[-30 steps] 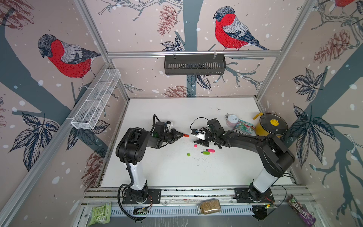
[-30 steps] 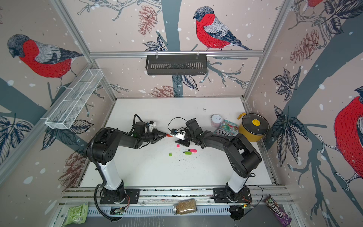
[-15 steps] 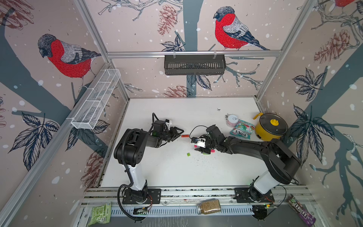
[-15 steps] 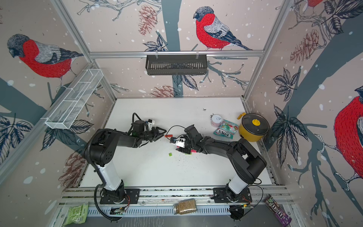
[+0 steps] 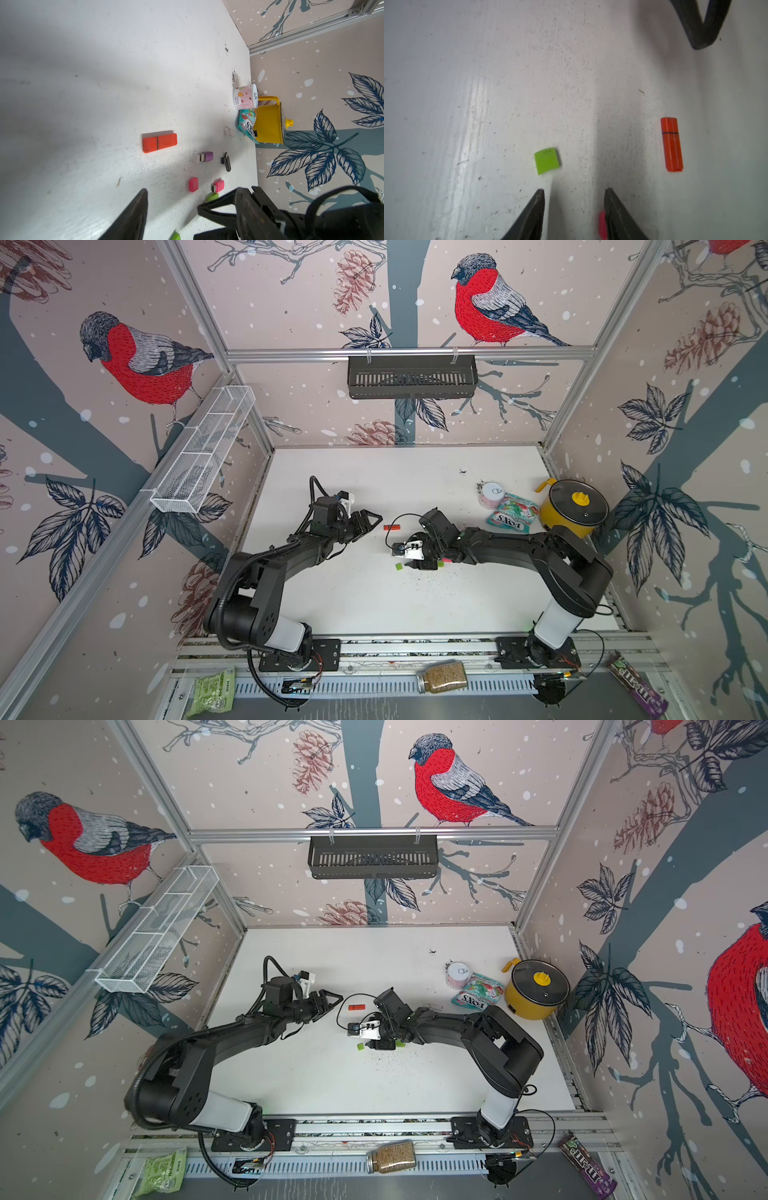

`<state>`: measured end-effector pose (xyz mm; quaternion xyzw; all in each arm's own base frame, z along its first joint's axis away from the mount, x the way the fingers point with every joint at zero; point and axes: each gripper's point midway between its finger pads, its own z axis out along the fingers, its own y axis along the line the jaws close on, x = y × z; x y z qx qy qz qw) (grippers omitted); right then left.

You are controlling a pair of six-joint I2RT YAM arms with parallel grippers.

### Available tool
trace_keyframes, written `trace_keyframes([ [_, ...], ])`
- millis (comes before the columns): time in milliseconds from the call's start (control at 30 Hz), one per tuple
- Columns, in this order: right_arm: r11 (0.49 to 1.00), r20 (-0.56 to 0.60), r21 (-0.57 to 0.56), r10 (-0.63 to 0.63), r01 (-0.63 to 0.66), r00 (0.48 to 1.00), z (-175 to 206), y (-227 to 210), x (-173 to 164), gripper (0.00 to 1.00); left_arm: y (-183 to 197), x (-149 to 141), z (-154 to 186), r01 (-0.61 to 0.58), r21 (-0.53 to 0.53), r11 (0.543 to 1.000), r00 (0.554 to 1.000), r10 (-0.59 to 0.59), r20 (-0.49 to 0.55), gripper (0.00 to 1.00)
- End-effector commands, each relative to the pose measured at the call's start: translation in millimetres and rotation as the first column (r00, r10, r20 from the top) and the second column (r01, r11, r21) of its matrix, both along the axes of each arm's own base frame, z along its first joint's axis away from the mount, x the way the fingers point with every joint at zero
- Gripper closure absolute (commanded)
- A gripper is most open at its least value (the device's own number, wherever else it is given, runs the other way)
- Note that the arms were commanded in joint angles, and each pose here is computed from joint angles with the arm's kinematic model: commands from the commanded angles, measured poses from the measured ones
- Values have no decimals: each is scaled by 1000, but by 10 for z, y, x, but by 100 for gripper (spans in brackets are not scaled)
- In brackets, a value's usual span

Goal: Close the usb drive cover
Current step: Pick up the cover from the center of the board.

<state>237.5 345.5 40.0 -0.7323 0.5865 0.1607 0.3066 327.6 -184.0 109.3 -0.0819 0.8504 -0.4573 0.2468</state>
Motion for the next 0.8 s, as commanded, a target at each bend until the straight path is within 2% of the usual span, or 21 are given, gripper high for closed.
trace_keyframes([
  [0,995,-21,-47,89,-90,996,-100,-13,-88,53,122,-227,-86,-8,57,998,999,10,-36,34],
  [200,988,-48,-74,132,-135,990,-199,35,-95,55,307,-501,-49,-53,54,997,998,55,-36,34],
  [367,983,-77,-76,159,-165,984,-251,61,-149,58,321,-654,-77,-45,39,998,997,47,-56,34],
  [767,981,-112,-113,142,-155,983,-309,-18,-212,58,356,-764,-185,-48,45,998,995,51,-82,34],
])
